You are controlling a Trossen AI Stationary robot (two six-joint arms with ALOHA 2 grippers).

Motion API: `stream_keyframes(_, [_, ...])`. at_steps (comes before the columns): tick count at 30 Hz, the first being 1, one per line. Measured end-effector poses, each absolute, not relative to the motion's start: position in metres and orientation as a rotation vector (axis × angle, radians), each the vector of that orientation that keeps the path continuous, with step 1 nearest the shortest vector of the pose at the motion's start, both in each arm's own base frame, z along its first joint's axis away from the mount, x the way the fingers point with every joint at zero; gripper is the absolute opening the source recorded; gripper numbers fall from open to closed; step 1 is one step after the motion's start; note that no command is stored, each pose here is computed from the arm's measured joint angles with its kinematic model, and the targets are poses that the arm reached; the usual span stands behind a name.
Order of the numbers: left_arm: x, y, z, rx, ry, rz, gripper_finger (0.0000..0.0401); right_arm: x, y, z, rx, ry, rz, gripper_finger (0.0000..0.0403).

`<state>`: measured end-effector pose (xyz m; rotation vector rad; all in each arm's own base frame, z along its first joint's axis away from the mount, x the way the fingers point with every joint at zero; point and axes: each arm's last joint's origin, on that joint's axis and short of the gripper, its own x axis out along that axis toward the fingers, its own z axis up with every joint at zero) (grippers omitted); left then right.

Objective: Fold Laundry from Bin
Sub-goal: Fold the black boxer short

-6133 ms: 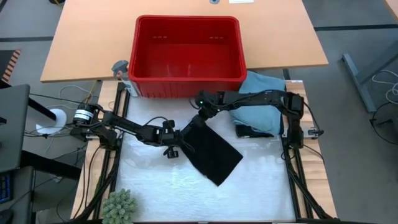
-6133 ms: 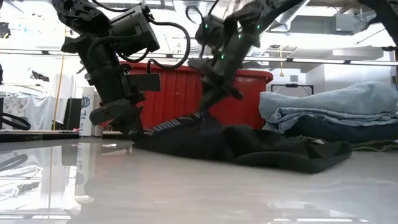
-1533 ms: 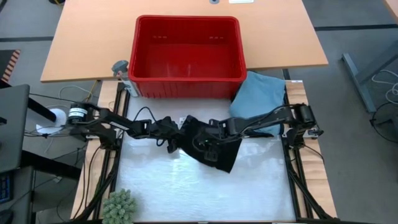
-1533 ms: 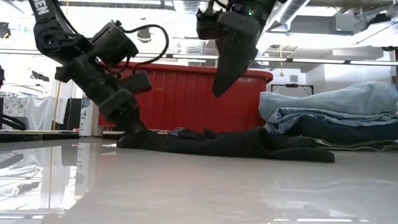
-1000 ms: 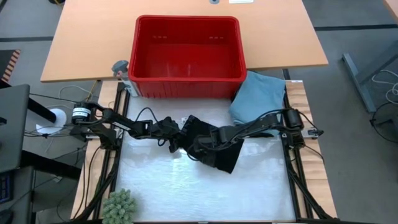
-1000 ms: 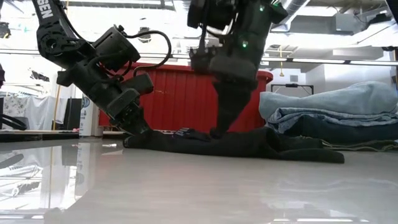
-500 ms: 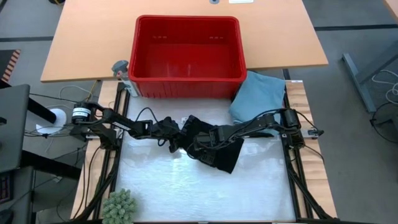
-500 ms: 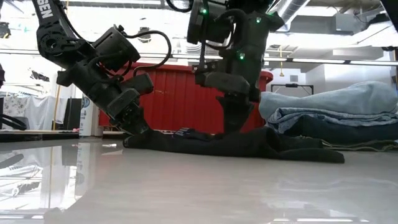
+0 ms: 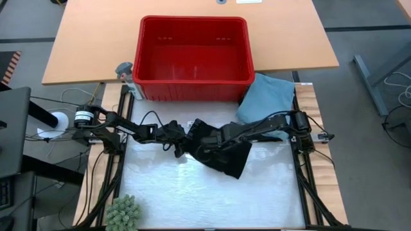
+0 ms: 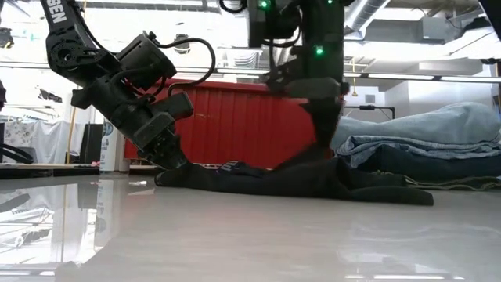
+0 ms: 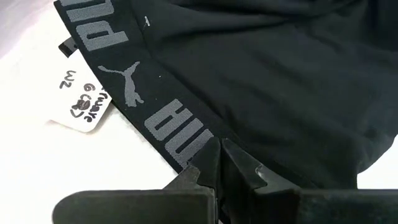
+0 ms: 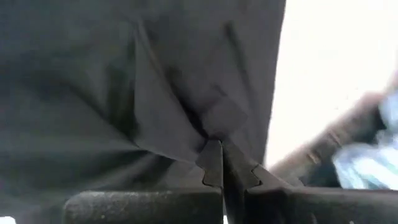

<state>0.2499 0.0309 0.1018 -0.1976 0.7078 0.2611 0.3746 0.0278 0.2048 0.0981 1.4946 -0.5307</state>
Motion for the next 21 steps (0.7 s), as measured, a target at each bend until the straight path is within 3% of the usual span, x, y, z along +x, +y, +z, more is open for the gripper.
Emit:
stream_keyframes(16, [0.25,0.031,0.101,-0.196,0.713,0.261,0.0,0.347,0.001,0.219,0.136,1.726,-0.808,0.0016])
stream_keyframes(21, [0.25,0.031,0.101,-0.196,0.714,0.261,0.0,0.346,-0.006,0.219,0.169,1.75,-0.812,0.0021])
